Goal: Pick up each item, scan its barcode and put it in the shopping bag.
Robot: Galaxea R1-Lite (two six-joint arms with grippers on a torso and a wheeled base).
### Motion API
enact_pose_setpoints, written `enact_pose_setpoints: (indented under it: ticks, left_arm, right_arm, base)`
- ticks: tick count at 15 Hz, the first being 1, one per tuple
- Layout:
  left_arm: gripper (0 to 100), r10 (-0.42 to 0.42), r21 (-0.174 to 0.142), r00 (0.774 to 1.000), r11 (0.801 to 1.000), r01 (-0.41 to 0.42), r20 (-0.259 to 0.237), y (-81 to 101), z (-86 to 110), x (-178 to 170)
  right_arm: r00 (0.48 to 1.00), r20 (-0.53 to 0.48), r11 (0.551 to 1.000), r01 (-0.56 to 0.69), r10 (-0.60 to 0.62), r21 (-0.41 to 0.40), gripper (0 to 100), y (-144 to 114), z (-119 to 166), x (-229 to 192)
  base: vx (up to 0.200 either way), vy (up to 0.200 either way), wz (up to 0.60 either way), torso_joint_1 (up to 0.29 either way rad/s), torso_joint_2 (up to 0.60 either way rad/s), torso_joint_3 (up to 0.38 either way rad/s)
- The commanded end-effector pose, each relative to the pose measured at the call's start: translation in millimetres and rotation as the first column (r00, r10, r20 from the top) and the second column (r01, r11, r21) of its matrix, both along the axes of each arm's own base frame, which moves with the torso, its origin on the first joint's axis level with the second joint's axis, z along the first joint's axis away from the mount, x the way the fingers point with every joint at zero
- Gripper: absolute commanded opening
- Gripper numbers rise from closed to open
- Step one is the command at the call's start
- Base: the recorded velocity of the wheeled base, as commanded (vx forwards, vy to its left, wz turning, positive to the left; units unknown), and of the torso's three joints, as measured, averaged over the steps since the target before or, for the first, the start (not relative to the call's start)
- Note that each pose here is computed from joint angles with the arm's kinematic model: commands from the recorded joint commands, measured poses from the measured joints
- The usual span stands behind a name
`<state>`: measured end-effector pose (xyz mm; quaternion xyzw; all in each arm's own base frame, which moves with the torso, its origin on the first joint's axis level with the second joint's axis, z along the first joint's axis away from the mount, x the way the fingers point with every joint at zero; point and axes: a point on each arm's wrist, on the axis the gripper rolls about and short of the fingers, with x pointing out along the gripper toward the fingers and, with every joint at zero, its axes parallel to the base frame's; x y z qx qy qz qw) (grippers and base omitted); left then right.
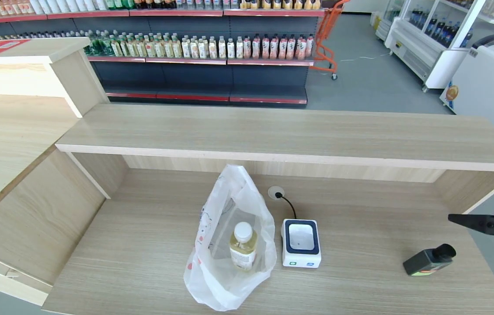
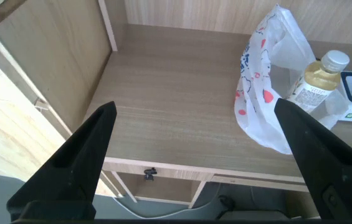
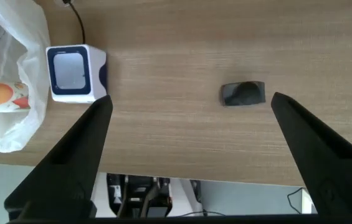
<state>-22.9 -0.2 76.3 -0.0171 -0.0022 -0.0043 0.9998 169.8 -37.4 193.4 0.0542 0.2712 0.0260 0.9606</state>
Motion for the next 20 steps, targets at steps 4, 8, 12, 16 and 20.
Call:
enact_pose_setpoints:
  ticks: [4, 8, 12, 16, 20]
  left_arm:
    - [100, -0.001, -0.003, 1.000, 1.000, 0.001, 0.000, 0.0, -0.1, 0]
    - [100, -0.001, 0.002, 1.000, 1.000, 0.001, 0.000, 0.0, -0.1, 0]
    - [100, -0.002, 0.011, 1.000, 1.000, 0.002, 0.000, -0.1, -0.1, 0]
    - [100, -0.002, 0.013, 1.000, 1.000, 0.002, 0.000, -0.1, -0.1, 0]
    - [100, -0.004, 0.014, 1.000, 1.000, 0.004, 0.000, -0.1, -0.1, 0]
  right_arm:
    - [1.000, -0.009, 1.000, 0.005, -0.004, 0.013, 100, 3, 4, -13]
    - [0.998, -0.057, 1.000, 0.014, -0.013, 0.020, 100, 3, -1, -14]
    - [0.995, -0.091, 0.999, 0.047, -0.048, -0.012, 100, 1, -5, -9]
    - [0.981, -0.163, 0.984, 0.075, -0.101, -0.159, 100, -14, -17, 2]
    - [0.961, -0.262, 0.946, 0.004, -0.094, -0.325, 100, -37, -32, 10]
  base:
    - [-0.100, 0.000, 0.00, 0.000, 0.00, 0.001]
    - [-0.200, 0.000, 0.00, 0.008, 0.01, 0.004]
    - [-0.050, 0.000, 0.00, 0.001, 0.00, 0.001]
    - [0.000, -0.200, 0.00, -0.005, 0.00, 0.007]
    - [0.000, -0.200, 0.00, 0.011, 0.00, 0.002]
